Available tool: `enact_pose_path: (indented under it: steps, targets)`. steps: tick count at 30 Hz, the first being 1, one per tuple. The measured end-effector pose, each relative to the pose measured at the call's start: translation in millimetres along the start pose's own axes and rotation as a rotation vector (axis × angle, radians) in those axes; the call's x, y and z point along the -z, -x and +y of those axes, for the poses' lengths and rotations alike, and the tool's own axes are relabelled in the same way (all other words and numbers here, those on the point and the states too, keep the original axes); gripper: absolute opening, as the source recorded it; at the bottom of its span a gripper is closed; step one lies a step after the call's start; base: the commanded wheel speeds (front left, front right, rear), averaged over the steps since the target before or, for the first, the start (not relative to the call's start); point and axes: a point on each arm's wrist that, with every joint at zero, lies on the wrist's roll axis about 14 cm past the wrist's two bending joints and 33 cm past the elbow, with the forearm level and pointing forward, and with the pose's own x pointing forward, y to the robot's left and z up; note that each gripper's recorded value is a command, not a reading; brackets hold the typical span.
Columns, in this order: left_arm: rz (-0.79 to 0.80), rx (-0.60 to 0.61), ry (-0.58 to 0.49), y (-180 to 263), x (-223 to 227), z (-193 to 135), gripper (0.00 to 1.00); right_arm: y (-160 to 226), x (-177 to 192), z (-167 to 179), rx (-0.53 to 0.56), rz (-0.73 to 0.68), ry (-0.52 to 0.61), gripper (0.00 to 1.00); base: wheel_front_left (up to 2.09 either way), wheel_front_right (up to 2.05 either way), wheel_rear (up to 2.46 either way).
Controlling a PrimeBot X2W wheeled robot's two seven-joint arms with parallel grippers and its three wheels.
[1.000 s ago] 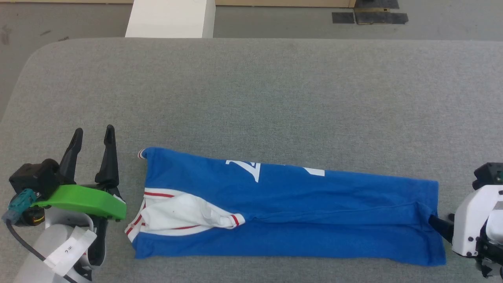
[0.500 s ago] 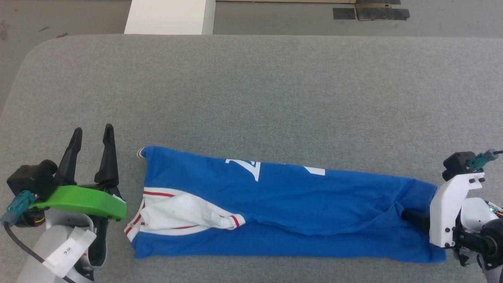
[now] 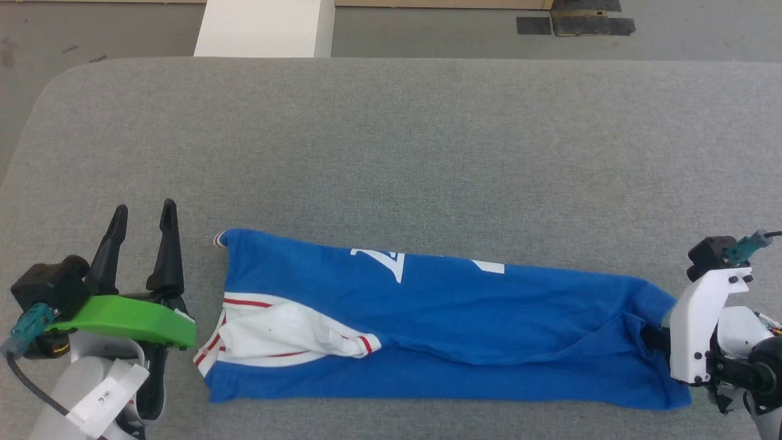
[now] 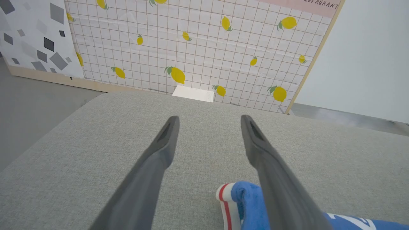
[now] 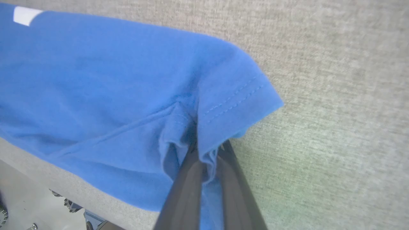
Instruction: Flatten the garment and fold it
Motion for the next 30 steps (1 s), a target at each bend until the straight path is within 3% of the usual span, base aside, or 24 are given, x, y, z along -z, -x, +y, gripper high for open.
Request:
enact_pose_path:
  steps: [9,21,27,30]
  targets:
    - [-0.004,-0.005,0.011,2.3,0.4,-0.9,1.0,10.6,-5.1,-21.1,0.059,-0.02,-0.032,0.0,0.0,0.0,0.0]
    - [0.001,-0.01,0.011,3.4,2.7,1.5,1.0,48.5,-5.9,-108.5,0.325,-0.026,-0.142,0.0,0.0,0.0,0.0]
    - [0.0,-0.01,0.012,3.6,2.5,2.0,1.0,55.4,-4.6,-116.8,0.369,-0.013,-0.16,0.0,0.0,0.0,0.0]
    - [-0.012,-0.008,0.016,5.0,-1.6,0.2,1.0,64.1,-8.8,-105.1,0.371,0.021,-0.101,0.0,0.0,0.0,0.0]
